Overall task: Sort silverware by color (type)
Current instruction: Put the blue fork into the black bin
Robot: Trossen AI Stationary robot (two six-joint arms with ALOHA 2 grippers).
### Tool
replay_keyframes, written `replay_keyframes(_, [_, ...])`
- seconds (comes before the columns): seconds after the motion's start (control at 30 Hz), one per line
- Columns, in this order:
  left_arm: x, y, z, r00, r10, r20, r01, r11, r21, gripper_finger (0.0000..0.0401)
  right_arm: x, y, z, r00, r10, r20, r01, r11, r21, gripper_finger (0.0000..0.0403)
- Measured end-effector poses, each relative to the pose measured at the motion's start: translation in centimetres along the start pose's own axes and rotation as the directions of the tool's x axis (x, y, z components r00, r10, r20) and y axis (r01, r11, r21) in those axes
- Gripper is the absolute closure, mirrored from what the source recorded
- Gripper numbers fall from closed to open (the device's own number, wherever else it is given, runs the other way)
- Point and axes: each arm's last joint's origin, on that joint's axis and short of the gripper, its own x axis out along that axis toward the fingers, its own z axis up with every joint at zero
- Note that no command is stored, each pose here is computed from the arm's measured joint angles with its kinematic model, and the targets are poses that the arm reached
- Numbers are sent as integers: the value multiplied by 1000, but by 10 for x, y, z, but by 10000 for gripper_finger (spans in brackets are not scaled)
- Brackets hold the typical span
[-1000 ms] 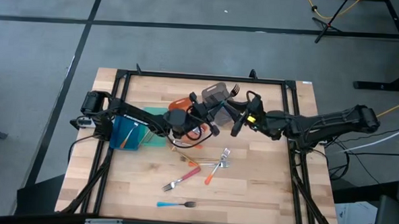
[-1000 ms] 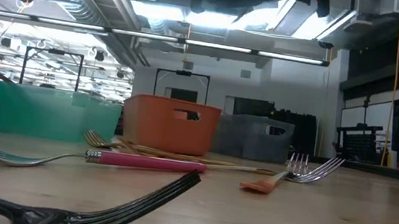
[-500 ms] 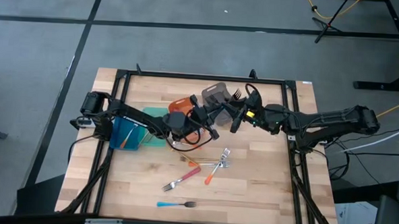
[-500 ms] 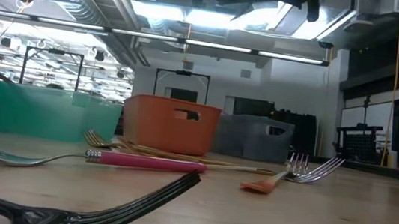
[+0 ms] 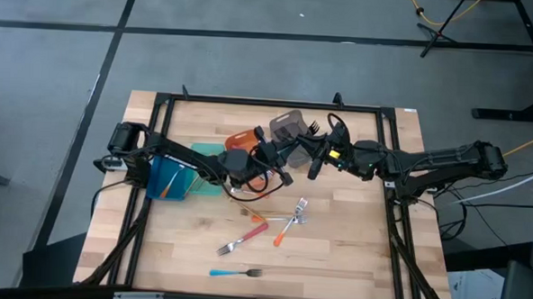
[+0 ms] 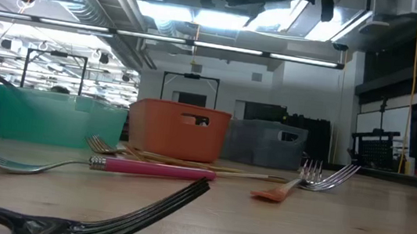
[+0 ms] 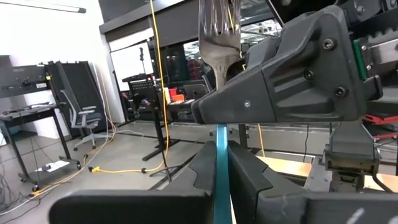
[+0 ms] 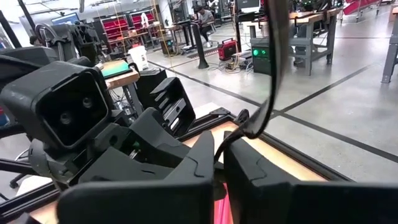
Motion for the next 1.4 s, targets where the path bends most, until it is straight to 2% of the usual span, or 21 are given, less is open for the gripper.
replay_keyframes(0.2, [0, 0, -1, 1000, 1, -8, -1, 1000, 6, 374, 0, 0, 0, 1000, 11, -6, -11, 1000, -6, 396])
replay_keyframes(0.5, [0, 0, -2, 1000, 7, -15, -7, 1000, 6, 352, 0, 0, -1, 1000, 11, -7, -11, 996, -89, 402])
replay_keyframes(0.77, [0, 2, -2, 996, 78, -34, -78, 997, 3, 326, 0, 0, -1, 1000, 6, -12, -7, 993, -116, 402])
replay_keyframes(0.9, [-2, 0, -2, 996, 83, -36, -83, 997, 3, 313, 0, 0, -1, 1000, 6, -13, -7, 993, -117, 403])
replay_keyframes(1.23, [-9, -8, 0, 998, 56, -35, -56, 998, 2, 310, -1, 0, 0, 1000, 6, -9, -8, 990, -138, 403])
replay_keyframes(1.4, [-15, -15, 2, 998, 55, -39, -55, 998, 0, 309, -11, -5, 10, 999, -38, 25, 42, 983, -176, 403])
